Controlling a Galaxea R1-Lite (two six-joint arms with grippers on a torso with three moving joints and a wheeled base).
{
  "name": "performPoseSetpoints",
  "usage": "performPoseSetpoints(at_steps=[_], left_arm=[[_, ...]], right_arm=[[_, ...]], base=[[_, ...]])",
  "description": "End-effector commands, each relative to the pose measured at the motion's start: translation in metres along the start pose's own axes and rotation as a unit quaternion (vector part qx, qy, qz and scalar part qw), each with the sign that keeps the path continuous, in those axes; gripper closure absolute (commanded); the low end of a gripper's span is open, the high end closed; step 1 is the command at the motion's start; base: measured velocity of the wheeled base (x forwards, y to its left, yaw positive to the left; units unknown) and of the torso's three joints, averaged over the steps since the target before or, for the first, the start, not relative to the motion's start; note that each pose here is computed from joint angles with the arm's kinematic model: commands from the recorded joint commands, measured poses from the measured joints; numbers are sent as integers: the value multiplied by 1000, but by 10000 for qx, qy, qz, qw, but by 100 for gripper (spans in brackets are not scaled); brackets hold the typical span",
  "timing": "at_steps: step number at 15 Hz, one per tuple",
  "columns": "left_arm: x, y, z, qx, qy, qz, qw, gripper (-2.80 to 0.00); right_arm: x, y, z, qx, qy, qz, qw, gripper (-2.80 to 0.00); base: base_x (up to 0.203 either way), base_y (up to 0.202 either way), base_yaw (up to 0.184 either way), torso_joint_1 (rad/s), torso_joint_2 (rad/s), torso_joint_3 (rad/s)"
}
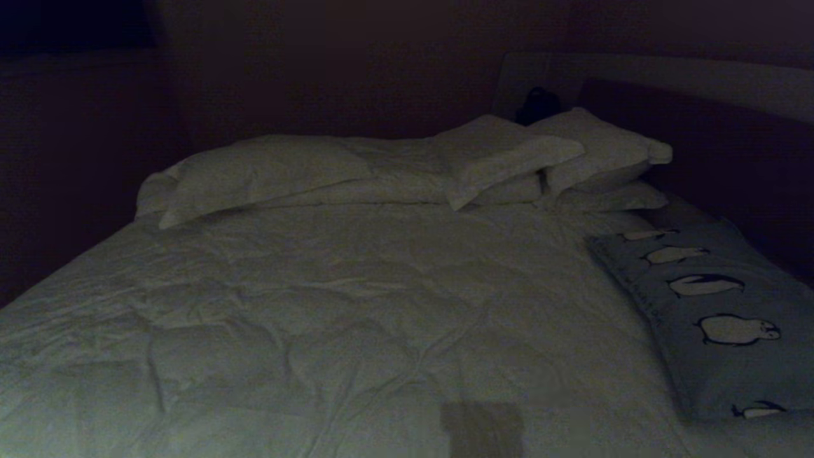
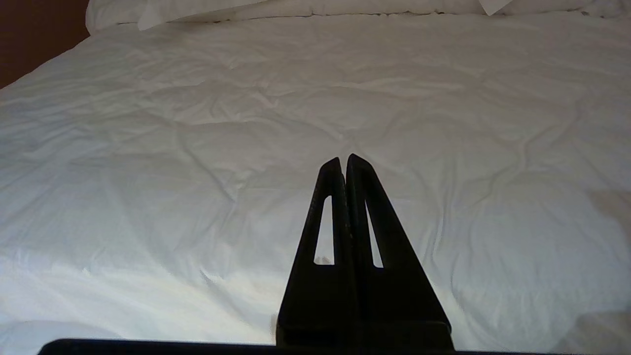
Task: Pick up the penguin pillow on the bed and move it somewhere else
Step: Pick up the pillow
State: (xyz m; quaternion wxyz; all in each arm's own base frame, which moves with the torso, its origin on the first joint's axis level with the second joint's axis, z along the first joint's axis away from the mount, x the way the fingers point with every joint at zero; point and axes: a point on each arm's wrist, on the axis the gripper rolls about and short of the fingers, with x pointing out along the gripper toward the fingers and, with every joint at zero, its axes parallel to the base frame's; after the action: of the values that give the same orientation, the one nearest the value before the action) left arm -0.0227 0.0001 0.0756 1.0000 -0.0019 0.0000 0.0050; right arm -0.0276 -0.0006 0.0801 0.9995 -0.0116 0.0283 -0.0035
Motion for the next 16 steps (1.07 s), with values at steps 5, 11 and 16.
performPoseSetpoints(at_steps=[5,11,16], left_arm=[[0,0,0,-4,0,4,10000,0],[0,0,0,-4,0,4,10000,0],[0,0,0,-4,0,2,10000,0]], right_arm=[[1,0,-4,-4,76,55,10000,0],[1,0,-5,-19,77,38,10000,0],[1,0,-5,-12,77,32,10000,0]], base=[[0,0,0,0,0,0],[0,0,0,0,0,0],[0,0,0,0,0,0]])
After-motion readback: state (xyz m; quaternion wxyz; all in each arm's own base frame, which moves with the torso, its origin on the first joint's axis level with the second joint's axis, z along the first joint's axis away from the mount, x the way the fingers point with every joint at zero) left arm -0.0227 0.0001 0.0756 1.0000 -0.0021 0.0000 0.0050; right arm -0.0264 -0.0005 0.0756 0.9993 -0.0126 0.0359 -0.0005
